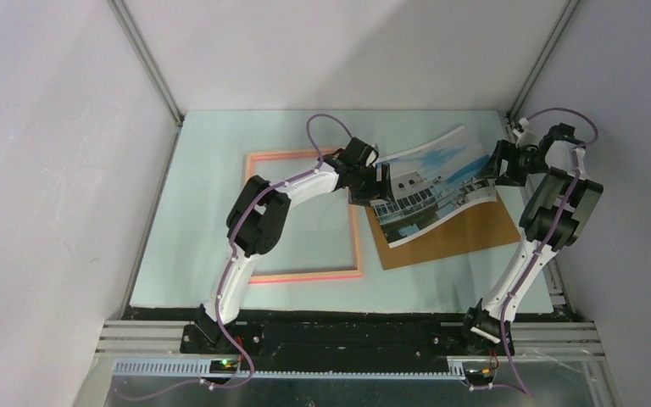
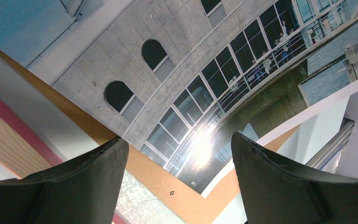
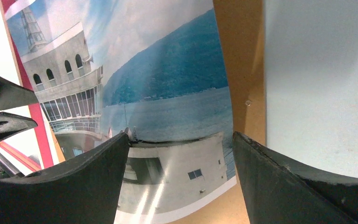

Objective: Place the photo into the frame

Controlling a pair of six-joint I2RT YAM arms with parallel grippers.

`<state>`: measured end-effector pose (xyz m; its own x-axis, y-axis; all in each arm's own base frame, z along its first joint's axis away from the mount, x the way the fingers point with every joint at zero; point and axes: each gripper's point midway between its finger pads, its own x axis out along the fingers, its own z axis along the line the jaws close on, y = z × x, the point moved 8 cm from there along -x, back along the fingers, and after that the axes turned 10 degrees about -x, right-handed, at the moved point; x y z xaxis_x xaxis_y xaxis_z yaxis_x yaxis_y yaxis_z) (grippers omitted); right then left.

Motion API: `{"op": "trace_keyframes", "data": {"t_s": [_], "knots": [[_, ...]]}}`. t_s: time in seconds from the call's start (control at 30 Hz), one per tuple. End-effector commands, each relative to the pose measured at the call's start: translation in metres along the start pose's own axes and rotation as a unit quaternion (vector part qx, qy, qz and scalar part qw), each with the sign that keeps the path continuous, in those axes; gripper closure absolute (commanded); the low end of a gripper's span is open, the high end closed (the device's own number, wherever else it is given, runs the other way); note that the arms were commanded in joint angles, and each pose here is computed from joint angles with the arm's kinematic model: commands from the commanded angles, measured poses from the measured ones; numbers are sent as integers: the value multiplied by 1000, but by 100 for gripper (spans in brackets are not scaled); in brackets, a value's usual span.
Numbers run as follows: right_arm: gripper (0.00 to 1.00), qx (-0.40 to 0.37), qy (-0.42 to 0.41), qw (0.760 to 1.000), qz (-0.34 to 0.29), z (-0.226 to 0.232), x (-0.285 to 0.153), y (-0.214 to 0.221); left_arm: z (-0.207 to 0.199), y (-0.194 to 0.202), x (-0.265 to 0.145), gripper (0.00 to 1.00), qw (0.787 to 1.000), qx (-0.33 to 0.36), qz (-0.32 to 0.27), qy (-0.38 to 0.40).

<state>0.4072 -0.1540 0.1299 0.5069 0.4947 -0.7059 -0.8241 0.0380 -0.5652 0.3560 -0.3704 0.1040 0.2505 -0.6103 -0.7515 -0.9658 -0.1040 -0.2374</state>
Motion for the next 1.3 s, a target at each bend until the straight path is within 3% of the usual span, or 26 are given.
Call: {"op": "trace_keyframes", "data": {"t_s": [0.0,0.83,1.27], "knots": [[15,-29,9,1000,-6,16,-8,-12,4,15,2,13,1000,9,17,-20],[16,14,-113,991,-69,7,-28,14,4,15,1,13,999,20,12,-23],[18,39,-117,989,-76,-9,-30,22,3,16,0,14,999,22,11,-23]]}}
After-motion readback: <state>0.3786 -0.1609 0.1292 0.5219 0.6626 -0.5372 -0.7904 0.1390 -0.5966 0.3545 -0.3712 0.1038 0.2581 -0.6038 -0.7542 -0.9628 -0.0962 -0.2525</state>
